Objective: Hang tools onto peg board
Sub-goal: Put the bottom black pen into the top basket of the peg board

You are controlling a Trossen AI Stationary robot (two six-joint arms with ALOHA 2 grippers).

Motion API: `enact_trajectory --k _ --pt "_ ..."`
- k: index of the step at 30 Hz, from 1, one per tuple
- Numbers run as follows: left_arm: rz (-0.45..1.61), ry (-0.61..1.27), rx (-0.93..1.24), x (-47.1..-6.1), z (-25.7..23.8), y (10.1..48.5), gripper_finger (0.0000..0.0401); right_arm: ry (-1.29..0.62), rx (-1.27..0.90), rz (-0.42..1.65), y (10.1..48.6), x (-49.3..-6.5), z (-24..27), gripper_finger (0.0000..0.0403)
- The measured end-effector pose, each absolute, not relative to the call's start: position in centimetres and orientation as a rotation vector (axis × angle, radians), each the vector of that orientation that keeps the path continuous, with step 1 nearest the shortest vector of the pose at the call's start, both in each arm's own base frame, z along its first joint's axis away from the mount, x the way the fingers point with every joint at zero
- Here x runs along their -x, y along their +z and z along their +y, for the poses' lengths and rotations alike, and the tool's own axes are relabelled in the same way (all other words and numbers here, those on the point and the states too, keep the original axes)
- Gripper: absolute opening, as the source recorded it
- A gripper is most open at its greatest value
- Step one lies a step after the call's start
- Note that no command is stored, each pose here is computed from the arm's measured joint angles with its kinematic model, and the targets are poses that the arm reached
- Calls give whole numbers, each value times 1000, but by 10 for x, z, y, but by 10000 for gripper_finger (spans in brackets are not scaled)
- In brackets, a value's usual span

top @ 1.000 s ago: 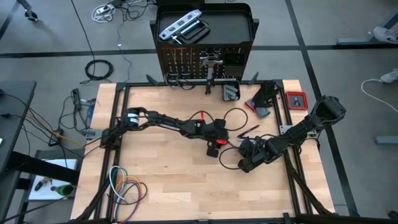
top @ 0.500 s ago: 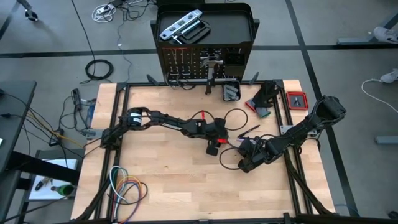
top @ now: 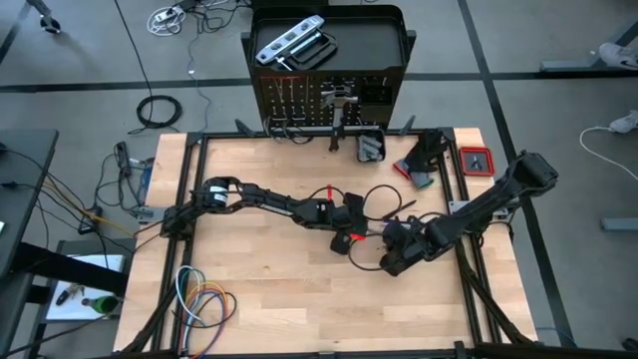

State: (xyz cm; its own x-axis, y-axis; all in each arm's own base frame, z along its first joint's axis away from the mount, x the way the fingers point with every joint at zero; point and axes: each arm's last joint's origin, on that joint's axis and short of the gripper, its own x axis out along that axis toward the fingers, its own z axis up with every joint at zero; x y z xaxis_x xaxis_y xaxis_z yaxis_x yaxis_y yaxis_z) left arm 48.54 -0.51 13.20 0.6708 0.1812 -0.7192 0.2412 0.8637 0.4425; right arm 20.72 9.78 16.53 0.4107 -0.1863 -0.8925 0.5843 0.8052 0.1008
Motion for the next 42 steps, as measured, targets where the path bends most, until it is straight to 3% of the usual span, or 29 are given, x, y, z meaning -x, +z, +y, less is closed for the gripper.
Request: enact_trajectory --k 6,11,32,36,42 --pt "898 -10 -514 -487 -6 143 22 -499 -340 974 206 -209 102 174" --pt "965 -14 -471 -488 -7 162 23 -442 -287 916 214 -207 117 202" --pt "668 77 -376 -466 14 275 23 -455 -205 398 242 -169 161 194" --pt "491 104 -371 -463 8 301 23 -500 -146 290 247 -171 161 194" --pt "276 106 -389 -443 -13 307 23 -571 -52 124 256 -170 167 194"
